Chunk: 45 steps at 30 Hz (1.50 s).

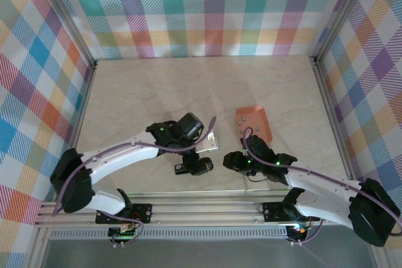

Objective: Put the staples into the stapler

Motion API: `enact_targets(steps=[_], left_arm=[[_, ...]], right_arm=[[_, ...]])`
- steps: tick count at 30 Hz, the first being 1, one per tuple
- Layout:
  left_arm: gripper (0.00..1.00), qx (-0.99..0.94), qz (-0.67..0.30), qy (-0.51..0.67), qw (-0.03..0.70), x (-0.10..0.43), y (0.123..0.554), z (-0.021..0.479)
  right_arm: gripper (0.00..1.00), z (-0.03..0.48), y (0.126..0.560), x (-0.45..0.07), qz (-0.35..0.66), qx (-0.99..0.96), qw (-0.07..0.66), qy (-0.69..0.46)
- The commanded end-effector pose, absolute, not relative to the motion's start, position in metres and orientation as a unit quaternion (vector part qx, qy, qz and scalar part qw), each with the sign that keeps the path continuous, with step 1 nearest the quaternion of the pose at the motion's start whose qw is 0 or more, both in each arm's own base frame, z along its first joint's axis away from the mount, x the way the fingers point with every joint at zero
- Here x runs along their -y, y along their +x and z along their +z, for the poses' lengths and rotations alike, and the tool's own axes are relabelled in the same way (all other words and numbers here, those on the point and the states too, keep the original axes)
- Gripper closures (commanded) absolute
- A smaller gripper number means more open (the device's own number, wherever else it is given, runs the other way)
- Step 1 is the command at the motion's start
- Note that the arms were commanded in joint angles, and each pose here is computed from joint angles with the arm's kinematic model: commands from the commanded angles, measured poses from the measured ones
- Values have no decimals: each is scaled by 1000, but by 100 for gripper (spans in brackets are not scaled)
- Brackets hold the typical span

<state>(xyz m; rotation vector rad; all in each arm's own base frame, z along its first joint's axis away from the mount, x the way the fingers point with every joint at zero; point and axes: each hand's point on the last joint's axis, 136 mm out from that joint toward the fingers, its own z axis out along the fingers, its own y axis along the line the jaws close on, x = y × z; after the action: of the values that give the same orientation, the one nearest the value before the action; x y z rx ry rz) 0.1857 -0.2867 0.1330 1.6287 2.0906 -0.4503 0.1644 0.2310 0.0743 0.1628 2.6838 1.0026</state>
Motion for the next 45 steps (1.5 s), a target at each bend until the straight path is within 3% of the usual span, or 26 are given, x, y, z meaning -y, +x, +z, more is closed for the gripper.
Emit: enact_targets(steps=[1,9,16,23,32,35,38,45], left_arm=[[0,-810,-197,492,252,274,193,140],[0,-872,-267,292,289,251,194,134],[0,-938,-117,31,326,153,210,107],[0,-921,-173,27,348,153,199,104],[0,-933,-129,-5,334,139,200,78],[0,-936,-133,10,326,146,201,77],[0,-938,-116,-8,327,140,204,79],[0,-937,-104,-39,332,131,204,83]], right_arm=[[51,88,169,-247,358,-924,130,16],[47,95,177,-286,386,-918,89,-28],[46,81,176,-291,368,-927,65,-31],[52,57,175,-294,352,-935,35,-19],[56,6,159,-262,277,-960,-1,38],[55,22,167,-271,298,-954,21,11],[46,53,180,-278,303,-950,65,-41],[35,118,200,-288,273,-905,195,-263]])
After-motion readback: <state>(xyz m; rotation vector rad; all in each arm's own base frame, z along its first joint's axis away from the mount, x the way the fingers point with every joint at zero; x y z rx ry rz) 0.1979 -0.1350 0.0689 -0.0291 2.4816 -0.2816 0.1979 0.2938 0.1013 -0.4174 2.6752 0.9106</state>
